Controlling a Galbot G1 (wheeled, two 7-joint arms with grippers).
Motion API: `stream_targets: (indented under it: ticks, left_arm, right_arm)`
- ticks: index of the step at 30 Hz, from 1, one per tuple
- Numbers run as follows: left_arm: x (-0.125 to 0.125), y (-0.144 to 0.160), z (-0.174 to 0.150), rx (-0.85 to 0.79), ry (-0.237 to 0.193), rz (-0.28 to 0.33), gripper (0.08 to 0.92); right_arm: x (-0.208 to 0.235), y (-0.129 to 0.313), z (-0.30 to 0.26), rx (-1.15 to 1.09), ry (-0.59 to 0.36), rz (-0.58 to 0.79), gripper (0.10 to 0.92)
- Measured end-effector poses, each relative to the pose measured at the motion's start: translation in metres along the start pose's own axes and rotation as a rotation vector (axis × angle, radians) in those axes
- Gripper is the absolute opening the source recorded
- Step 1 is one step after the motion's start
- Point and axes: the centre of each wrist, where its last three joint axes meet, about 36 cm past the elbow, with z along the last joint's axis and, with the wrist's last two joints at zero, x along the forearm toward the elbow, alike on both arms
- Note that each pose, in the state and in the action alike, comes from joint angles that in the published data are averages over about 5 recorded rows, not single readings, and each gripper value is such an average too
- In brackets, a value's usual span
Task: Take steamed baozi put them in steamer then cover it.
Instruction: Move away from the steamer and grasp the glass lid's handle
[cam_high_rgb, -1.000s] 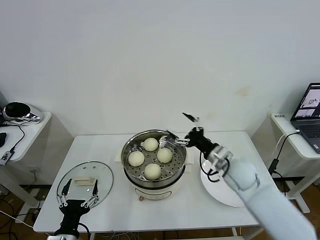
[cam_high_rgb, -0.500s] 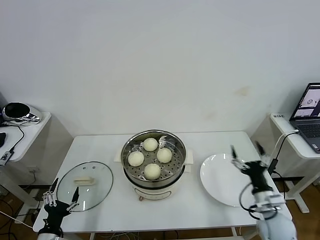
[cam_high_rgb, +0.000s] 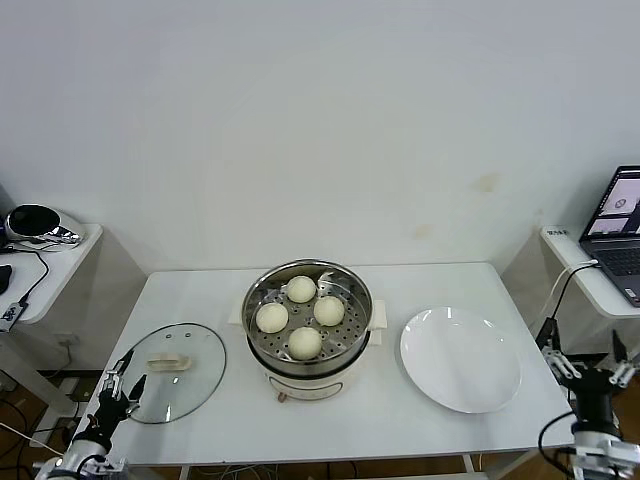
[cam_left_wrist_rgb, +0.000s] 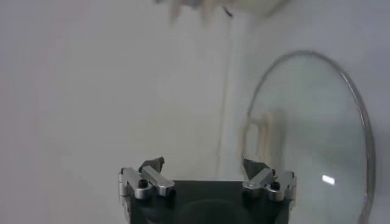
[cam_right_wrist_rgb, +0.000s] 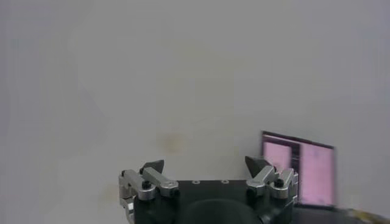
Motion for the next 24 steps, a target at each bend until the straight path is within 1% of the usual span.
stream_targets:
  ticks: [9,16,24]
  left_arm:
    - [-0.031,-0.007,0.011,-0.068,-0.012,0.025,0.823]
    - [-0.052,-0.003,0.007,-0.086,-0.032,0.022,0.823]
    - [-0.068,-0.006,0.004,-0.084,-0.048,0.033,0.823]
  right_arm:
    - [0.016,-0.014,0.006,0.035,0.016,0.062,0.823]
    - [0.024,-0.022,0.01,0.059,0.026,0.087,0.823]
    - [0.031,-0.025,0.015,0.074,0.035,0.099,0.823]
